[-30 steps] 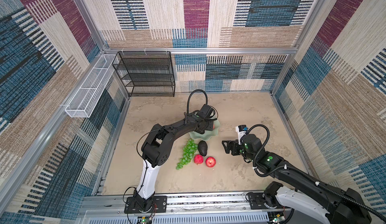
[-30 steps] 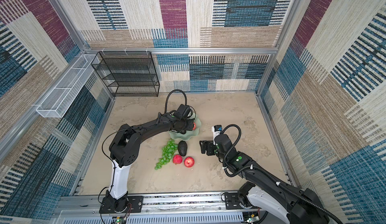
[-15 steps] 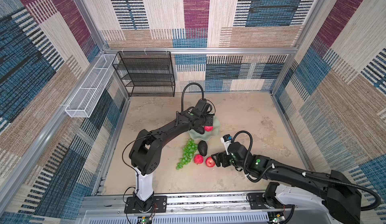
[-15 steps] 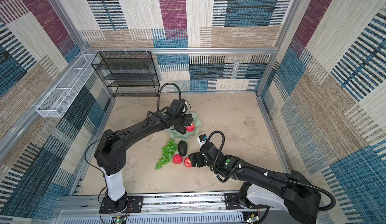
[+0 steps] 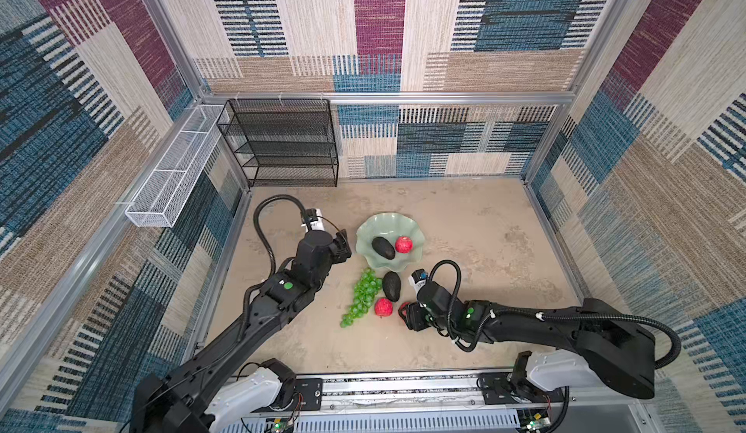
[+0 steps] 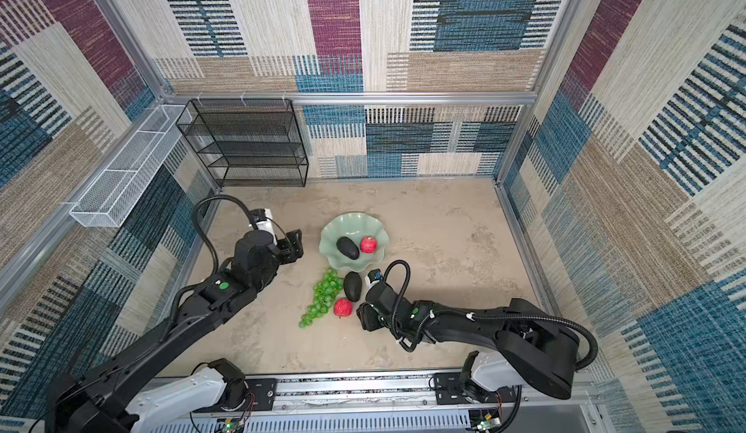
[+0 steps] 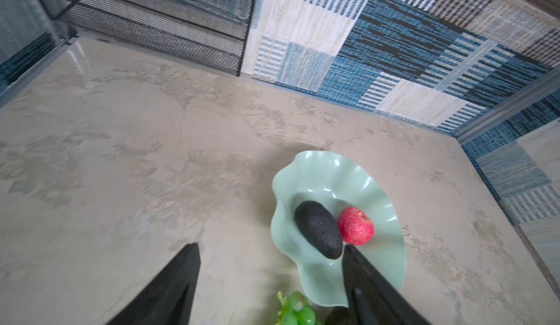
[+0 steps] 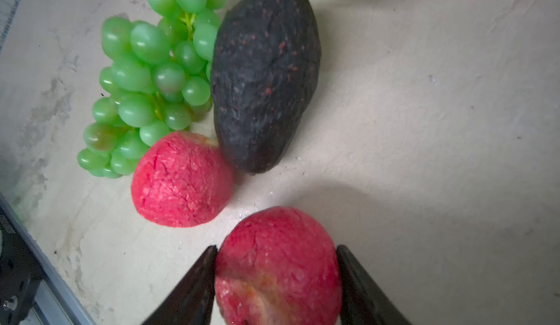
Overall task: Place and organize the fake fruits in the fruit bowl
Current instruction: 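Grasp the red apple beside the avocado with the right gripper, then place the apple in the bowl with the right gripper while the left arm draws back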
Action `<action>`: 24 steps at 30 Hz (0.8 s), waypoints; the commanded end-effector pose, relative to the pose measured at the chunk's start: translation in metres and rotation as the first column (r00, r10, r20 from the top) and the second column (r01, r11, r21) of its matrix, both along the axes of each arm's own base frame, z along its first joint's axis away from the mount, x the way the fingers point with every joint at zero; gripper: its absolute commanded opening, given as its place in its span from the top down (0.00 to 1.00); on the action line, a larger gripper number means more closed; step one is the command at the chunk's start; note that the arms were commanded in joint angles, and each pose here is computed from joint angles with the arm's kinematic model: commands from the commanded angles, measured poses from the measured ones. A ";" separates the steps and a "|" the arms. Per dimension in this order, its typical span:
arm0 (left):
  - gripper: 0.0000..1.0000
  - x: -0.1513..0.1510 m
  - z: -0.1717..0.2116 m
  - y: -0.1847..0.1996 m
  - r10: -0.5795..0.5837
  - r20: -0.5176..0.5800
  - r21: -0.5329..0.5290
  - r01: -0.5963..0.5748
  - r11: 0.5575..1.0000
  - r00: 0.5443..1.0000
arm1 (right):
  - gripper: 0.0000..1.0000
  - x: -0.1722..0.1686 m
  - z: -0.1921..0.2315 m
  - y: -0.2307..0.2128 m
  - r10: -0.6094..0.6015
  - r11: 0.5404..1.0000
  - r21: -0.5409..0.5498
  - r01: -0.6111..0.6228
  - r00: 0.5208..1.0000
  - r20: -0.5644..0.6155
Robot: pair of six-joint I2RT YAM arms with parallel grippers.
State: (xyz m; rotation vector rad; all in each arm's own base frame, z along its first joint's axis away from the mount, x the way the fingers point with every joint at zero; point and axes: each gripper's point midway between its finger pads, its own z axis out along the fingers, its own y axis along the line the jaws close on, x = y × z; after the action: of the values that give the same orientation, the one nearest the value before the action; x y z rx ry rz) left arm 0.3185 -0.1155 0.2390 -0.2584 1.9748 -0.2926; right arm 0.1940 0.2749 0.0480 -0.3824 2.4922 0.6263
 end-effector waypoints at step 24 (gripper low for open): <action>0.22 -0.057 -0.057 0.043 0.083 -0.142 -0.118 -0.100 0.988 0.986 | 0.50 0.154 0.106 0.065 0.041 0.999 -0.046 -0.025 0.923 0.383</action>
State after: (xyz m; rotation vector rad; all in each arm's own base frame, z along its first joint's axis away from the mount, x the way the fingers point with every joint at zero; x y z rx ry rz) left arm 0.2699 -0.0720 0.1908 -0.4483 2.0328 -0.3269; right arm 0.3373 0.3192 0.1535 -0.4136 2.1751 0.4367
